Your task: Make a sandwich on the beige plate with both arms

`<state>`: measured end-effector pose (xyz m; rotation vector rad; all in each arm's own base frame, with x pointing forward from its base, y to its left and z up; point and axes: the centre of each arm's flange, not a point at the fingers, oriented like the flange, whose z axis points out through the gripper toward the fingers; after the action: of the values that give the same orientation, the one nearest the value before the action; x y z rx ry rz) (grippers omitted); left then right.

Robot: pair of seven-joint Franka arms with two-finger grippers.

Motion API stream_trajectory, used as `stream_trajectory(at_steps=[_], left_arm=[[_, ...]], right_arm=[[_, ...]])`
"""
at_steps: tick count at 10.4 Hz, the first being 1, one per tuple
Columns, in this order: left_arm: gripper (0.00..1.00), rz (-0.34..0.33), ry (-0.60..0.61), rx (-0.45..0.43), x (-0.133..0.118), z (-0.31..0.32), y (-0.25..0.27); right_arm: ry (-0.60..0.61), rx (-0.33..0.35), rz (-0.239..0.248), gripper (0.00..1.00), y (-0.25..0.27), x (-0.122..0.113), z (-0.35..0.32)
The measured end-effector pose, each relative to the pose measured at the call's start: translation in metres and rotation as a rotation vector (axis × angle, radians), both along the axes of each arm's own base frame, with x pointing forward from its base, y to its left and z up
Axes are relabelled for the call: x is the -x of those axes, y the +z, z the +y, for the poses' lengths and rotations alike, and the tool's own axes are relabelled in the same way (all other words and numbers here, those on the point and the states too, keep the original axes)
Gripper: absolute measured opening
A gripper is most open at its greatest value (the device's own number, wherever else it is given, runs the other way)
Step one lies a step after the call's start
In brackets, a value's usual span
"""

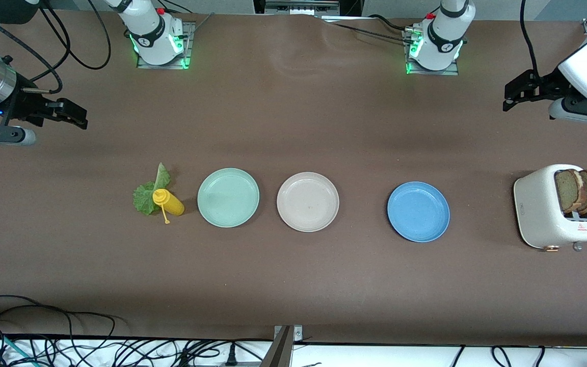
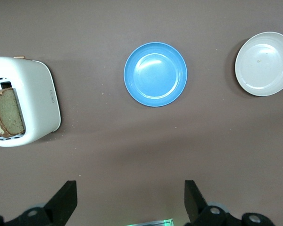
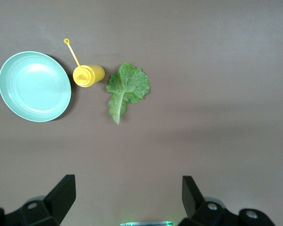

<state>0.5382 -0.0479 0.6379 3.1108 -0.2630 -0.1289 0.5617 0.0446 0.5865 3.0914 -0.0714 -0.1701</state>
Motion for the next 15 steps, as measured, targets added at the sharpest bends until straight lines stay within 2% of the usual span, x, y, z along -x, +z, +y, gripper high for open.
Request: stream_trajectory(at_steps=[15], left_arm=[[1.0,-0.003,0.006,0.0,0.0,0.003,0.002]], right_arm=[[-0.024,0.005,0.054,1.0,-0.013,0.001,-0.013]])
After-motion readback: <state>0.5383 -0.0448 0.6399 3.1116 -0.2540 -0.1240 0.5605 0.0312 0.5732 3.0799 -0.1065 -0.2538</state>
